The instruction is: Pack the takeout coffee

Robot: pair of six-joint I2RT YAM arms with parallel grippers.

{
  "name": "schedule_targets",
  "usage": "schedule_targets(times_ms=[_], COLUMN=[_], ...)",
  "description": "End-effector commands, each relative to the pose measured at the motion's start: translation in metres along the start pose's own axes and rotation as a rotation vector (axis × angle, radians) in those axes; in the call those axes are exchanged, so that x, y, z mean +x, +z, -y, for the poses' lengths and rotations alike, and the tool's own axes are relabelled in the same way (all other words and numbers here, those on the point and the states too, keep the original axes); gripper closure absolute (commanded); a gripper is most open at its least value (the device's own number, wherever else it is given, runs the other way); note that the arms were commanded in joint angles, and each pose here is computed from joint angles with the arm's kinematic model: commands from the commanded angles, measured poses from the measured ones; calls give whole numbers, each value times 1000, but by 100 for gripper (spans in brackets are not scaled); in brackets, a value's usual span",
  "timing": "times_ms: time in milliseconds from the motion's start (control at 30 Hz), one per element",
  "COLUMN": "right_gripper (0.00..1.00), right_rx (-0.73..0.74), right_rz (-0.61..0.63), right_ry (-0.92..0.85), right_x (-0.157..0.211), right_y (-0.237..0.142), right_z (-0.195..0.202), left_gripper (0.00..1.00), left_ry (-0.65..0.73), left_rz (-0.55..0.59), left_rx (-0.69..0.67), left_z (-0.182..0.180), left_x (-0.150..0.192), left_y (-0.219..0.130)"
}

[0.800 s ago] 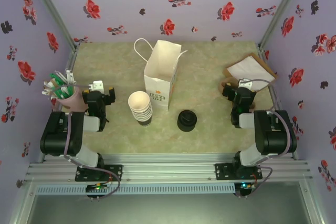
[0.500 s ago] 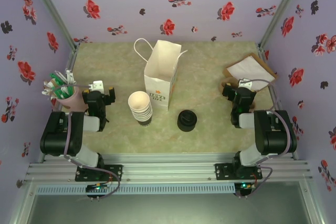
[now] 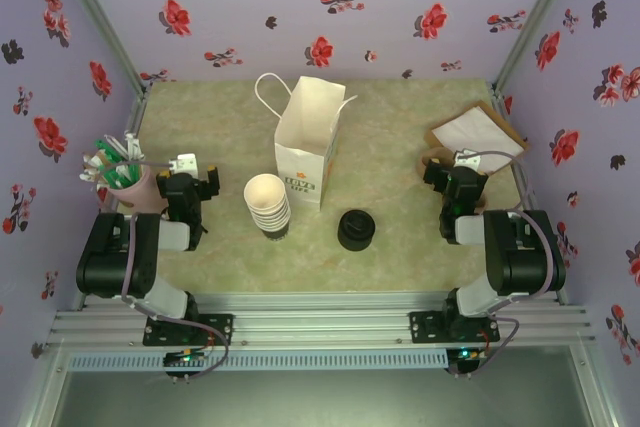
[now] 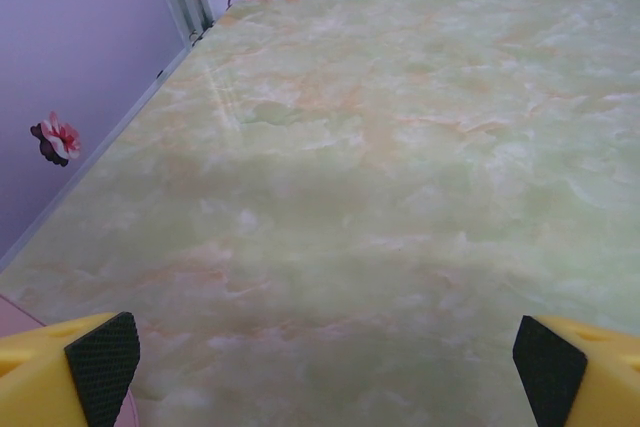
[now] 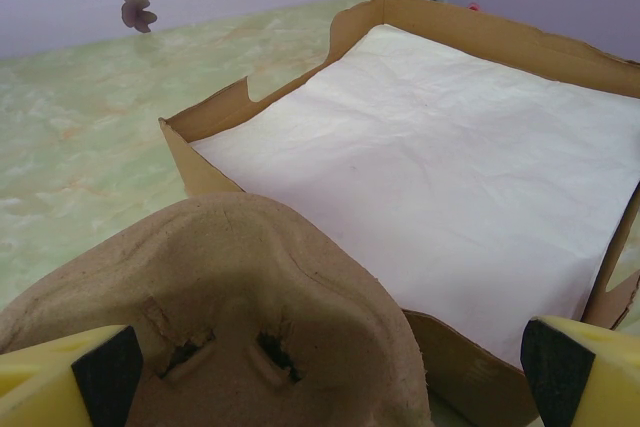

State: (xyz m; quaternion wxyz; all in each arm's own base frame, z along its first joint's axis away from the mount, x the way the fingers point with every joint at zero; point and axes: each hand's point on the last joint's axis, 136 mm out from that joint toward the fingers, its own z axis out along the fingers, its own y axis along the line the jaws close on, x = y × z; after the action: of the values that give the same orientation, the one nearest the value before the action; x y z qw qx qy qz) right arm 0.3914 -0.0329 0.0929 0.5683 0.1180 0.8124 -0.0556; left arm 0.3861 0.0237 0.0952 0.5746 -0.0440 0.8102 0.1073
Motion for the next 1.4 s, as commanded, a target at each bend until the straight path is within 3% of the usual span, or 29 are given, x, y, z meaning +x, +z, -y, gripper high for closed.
schedule_targets(times_ms=[0, 267, 567, 733, 900, 1000, 1233, 1367], right_gripper=[1, 1, 1, 1, 1, 10, 26, 30], right_rx=[-43, -23, -174, -201, -422, -541, -558, -580], right_rz=[-22, -36, -191, -339, -494, -538, -629, -643], right_ry=[-29, 1, 180, 278, 352, 400, 182, 2], right_x=[-1, -41, -104, -113, -109, -115, -106, -105], right_y=[-4, -33, -102, -133, -162, -181, -230, -257], right_z=[-9, -8, -50, -58, -94, -119, -176, -223], left_gripper=[0, 1, 1, 1, 1, 1, 0, 2], left_ry=[-32, -92, -368, -560, -533, -553, -688, -714], left_rz=[69, 141, 152, -30, -176, -218, -380, -499], left_rx=[-69, -127, -33, 46, 222, 235, 262, 369], left_z=[-15, -36, -43, -38, -11, -9, 5, 28], left_x=[-22, -49, -111, -116, -114, -109, -81, -62], left_y=[-16, -57, -117, -158, -187, -195, -201, -210])
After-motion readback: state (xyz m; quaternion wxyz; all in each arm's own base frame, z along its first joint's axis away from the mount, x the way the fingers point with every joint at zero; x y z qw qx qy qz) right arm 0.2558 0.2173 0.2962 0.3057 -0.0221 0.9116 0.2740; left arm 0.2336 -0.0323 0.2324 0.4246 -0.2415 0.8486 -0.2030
